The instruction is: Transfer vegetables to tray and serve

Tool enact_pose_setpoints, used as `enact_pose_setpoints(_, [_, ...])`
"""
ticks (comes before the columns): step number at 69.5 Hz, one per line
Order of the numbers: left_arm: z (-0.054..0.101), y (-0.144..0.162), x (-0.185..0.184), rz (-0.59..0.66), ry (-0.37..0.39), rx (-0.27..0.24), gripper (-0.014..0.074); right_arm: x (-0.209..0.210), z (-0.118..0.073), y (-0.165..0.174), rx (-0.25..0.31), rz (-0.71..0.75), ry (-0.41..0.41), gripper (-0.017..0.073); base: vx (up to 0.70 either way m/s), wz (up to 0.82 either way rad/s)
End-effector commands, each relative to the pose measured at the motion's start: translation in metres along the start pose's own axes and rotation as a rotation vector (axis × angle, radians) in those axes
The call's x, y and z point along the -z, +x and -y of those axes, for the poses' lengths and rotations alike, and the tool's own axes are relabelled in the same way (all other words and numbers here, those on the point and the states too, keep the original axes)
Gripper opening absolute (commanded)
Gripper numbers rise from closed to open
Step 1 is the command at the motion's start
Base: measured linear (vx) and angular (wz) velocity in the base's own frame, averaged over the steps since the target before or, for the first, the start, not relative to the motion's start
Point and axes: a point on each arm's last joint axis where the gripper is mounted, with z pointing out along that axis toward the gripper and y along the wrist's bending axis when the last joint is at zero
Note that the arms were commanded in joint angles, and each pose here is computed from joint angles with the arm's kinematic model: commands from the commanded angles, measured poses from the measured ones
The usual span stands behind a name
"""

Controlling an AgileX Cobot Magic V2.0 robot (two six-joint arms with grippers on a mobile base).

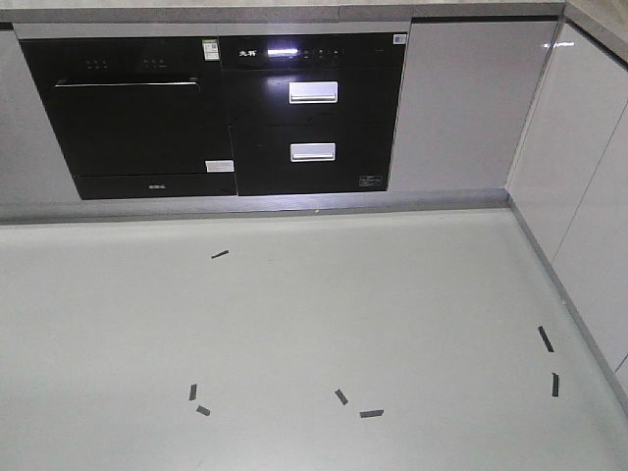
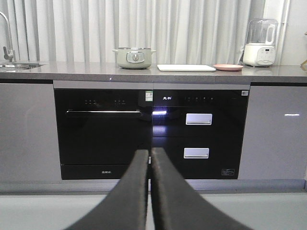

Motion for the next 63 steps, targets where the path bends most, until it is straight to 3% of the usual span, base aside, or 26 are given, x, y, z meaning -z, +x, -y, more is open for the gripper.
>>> enact_pose_setpoints(1, [-0.0001, -0.0053, 0.0012, 0.078, 0.001, 0.008, -0.0006, 0.0000, -0.0002, -0.0047, 0.011, 0.071, -0.003, -0.0004, 0.00, 0.00])
enact_pose_setpoints(63, [-0.0001, -0.0053, 0.0012, 0.078, 0.001, 0.008, -0.0006, 0.0000, -0.0002, -0.0047, 0.011, 0.071, -0.003, -0.0004, 0.00, 0.00])
